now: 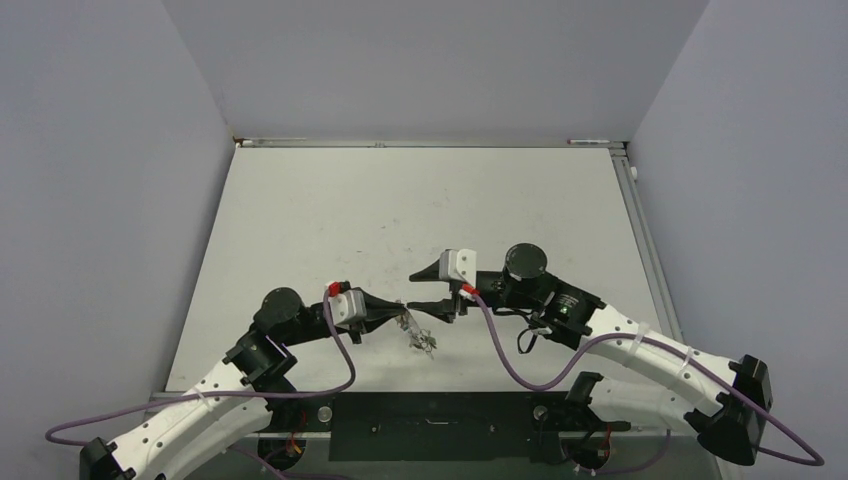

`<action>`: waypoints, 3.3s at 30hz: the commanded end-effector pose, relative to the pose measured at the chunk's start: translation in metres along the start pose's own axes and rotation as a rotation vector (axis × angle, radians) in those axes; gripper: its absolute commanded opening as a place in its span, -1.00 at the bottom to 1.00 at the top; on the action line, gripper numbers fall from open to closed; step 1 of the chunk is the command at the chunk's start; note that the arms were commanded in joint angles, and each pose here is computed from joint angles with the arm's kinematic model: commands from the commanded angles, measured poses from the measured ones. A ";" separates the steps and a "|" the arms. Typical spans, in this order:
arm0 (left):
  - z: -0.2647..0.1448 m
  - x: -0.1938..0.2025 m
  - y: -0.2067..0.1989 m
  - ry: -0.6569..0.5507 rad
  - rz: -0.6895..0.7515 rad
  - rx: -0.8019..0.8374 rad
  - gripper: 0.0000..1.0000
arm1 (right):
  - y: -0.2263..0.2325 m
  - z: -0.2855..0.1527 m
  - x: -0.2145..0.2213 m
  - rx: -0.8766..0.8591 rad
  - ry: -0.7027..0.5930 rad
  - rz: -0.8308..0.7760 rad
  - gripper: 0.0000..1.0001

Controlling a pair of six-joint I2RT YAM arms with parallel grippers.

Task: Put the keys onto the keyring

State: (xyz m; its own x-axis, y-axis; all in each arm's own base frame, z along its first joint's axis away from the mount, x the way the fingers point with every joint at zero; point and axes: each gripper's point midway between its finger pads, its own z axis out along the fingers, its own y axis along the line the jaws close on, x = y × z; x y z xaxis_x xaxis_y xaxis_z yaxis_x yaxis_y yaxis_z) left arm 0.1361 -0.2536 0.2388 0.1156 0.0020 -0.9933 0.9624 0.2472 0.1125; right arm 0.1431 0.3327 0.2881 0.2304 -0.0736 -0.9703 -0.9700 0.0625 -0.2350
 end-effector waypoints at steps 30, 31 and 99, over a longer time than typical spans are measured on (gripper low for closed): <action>0.002 -0.023 0.003 -0.022 0.073 -0.001 -1.00 | 0.007 0.020 0.046 -0.062 0.345 -0.133 -0.29; 0.002 -0.023 0.003 -0.021 0.073 -0.002 -1.00 | 0.007 0.020 0.046 -0.064 0.342 -0.132 -0.29; 0.008 -0.001 0.041 0.127 -0.036 -0.186 -1.00 | -0.004 0.026 0.055 0.067 0.341 -0.175 -0.20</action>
State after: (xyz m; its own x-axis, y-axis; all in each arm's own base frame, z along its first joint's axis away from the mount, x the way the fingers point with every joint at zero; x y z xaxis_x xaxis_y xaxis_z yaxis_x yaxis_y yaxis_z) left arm 0.1648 -0.2459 0.1926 -0.0840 0.2038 -0.9754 0.9171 0.3987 0.0043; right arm 0.1712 0.3465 0.2013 0.2936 -0.5298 -0.7957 -0.9245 0.0544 -0.3773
